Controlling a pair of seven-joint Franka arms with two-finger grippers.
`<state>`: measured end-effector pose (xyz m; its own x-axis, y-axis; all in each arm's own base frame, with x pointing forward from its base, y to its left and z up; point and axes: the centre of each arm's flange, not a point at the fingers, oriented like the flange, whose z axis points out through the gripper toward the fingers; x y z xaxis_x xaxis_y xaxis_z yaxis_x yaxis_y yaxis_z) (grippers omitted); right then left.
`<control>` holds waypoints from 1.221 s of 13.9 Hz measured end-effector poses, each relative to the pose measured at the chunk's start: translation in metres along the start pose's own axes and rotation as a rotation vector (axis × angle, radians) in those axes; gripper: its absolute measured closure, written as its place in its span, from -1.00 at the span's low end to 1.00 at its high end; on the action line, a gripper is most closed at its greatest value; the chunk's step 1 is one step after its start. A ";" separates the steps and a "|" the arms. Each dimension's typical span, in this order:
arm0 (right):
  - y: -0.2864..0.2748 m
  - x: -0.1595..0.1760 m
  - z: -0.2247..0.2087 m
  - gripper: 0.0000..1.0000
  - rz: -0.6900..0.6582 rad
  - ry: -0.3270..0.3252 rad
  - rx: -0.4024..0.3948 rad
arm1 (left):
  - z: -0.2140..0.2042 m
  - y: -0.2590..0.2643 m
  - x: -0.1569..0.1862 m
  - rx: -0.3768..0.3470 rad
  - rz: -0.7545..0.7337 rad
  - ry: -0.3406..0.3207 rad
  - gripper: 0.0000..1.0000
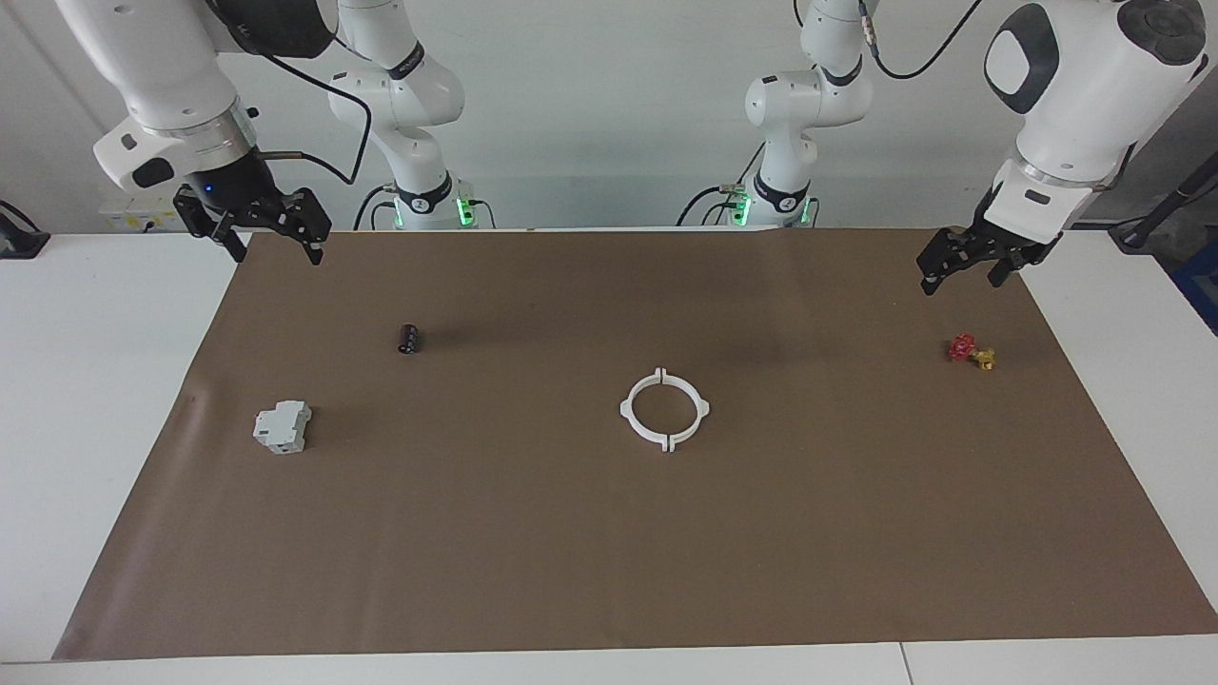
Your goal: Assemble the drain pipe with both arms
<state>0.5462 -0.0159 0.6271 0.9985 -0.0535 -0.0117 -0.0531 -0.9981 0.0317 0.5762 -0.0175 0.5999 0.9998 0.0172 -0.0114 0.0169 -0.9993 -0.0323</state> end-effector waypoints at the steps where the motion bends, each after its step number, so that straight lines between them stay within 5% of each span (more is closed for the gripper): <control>1: 0.000 0.000 0.000 -1.00 0.000 0.000 0.000 | 0.001 0.003 0.000 0.000 0.015 0.002 -1.00; 17: 0.000 0.000 0.000 -1.00 0.000 0.000 0.000 | 0.007 0.015 0.000 -0.035 0.041 0.006 -1.00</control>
<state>0.5462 -0.0159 0.6271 0.9985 -0.0535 -0.0117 -0.0531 -0.9981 0.0317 0.5767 -0.0318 0.5919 0.9997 -0.0238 -0.0055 -0.0237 -0.9997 0.0034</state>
